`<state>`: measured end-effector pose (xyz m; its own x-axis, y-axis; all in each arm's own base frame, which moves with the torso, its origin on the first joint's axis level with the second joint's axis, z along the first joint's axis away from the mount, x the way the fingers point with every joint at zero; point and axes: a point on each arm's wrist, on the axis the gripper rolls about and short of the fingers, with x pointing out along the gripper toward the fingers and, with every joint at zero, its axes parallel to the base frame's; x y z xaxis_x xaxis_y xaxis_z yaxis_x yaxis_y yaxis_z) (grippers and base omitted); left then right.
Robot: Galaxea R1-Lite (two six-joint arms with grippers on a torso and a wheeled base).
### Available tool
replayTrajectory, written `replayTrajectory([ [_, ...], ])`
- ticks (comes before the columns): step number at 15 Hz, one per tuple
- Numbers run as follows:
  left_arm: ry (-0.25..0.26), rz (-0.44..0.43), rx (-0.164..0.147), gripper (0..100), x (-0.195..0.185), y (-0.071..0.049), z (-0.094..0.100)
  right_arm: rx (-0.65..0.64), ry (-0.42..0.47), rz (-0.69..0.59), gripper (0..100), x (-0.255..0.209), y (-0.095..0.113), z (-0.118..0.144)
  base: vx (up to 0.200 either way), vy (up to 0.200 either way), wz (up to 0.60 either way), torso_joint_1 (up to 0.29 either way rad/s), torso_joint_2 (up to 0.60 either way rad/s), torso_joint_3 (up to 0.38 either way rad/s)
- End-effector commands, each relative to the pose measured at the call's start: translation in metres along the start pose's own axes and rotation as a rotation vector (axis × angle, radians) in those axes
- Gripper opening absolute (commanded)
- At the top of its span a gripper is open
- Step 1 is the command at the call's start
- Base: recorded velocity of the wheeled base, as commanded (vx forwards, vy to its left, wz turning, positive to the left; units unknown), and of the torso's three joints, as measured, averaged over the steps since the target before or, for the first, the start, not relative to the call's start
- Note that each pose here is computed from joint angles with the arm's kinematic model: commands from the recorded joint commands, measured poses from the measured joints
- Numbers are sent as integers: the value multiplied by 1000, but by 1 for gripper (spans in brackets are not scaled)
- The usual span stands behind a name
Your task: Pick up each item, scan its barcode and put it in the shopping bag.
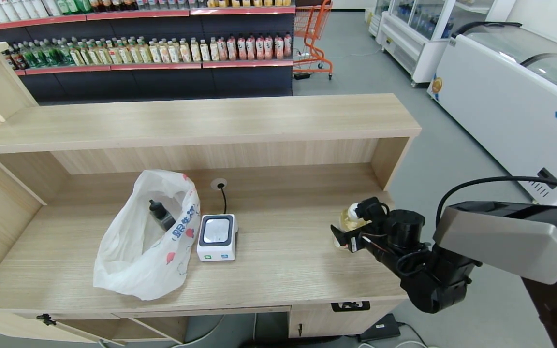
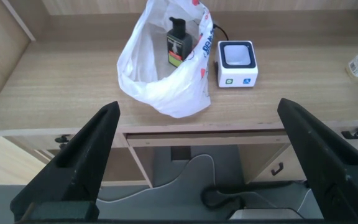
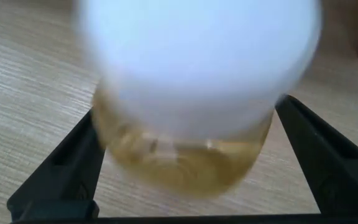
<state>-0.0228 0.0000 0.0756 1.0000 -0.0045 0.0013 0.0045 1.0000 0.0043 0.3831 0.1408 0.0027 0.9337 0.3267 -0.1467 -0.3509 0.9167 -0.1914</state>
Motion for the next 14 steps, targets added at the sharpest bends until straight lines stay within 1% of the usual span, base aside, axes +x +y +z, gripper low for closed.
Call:
replayTrajectory([
  [1, 0, 0, 0, 100, 0, 0, 0, 1, 7, 19, 100, 6, 9, -8, 0, 0, 0, 0, 0, 0],
  [4, 1, 0, 0, 100, 0, 0, 0, 5, 0, 33, 100, 15, 21, -15, 0, 0, 0, 0, 0, 0],
  [7, 0, 0, 0, 100, 0, 0, 0, 9, -28, 23, 100, 31, 23, -22, 0, 0, 0, 0, 0, 0],
  [11, 0, 0, 0, 100, 0, 0, 0, 26, -72, 1, 100, 47, 29, -22, 0, 0, 0, 0, 0, 0],
  [12, 0, 0, 0, 100, 0, 0, 0, 27, -85, 2, 0, 49, 29, -19, 0, 0, 0, 0, 0, 0],
  [14, 0, 0, 0, 100, 0, 0, 0, 28, -99, -2, 0, 50, 27, -13, 0, 0, 0, 0, 0, 0],
])
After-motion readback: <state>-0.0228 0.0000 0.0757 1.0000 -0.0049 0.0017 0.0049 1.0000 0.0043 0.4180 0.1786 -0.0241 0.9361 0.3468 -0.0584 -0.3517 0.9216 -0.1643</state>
